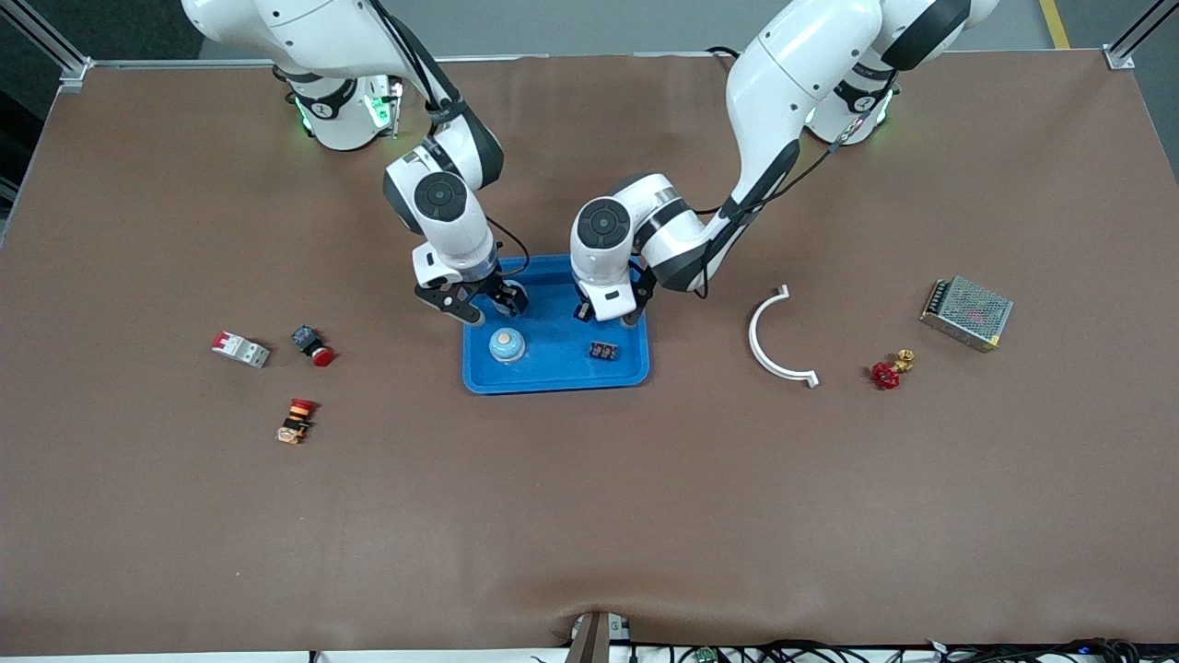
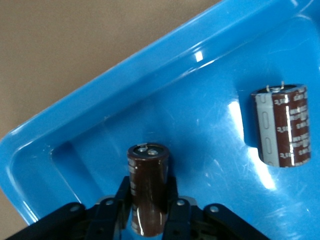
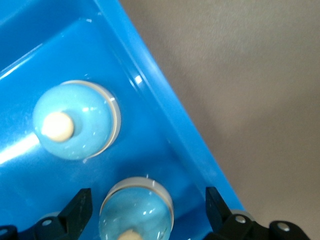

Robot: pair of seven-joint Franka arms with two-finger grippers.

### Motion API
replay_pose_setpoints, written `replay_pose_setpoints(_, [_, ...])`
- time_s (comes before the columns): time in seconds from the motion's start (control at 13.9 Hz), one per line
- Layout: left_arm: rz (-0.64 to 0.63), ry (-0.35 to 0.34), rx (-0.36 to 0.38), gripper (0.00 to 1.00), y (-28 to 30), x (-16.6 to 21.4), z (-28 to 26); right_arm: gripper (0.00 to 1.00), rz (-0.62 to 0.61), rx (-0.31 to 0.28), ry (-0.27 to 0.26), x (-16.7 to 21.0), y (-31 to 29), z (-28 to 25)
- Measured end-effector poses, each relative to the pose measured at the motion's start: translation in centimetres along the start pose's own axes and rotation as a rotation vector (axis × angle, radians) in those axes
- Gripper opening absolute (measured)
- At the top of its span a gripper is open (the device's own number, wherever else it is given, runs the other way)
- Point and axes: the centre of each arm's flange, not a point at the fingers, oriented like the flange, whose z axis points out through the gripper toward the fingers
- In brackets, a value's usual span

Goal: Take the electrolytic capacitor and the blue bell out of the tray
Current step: 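Close the left gripper on the capacitor while the right gripper grasps the bell, then carry the capacitor toward the white arc while the right gripper carries the bell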

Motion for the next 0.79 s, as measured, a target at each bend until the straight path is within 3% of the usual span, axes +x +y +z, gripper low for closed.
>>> replay_pose_setpoints(0.36, [-0.025, -0.004, -0.031, 0.3, 1.4, 1.4, -1.5, 1.0, 0.009, -0.002, -0.003, -2.4, -0.9, 0.2])
replay_pose_setpoints(0.79, [-0.026, 0.06, -0.031, 0.3, 3.2, 7.4, -10.1, 0.96, 0.013, -0.006, -0.003, -2.2, -0.8, 0.6])
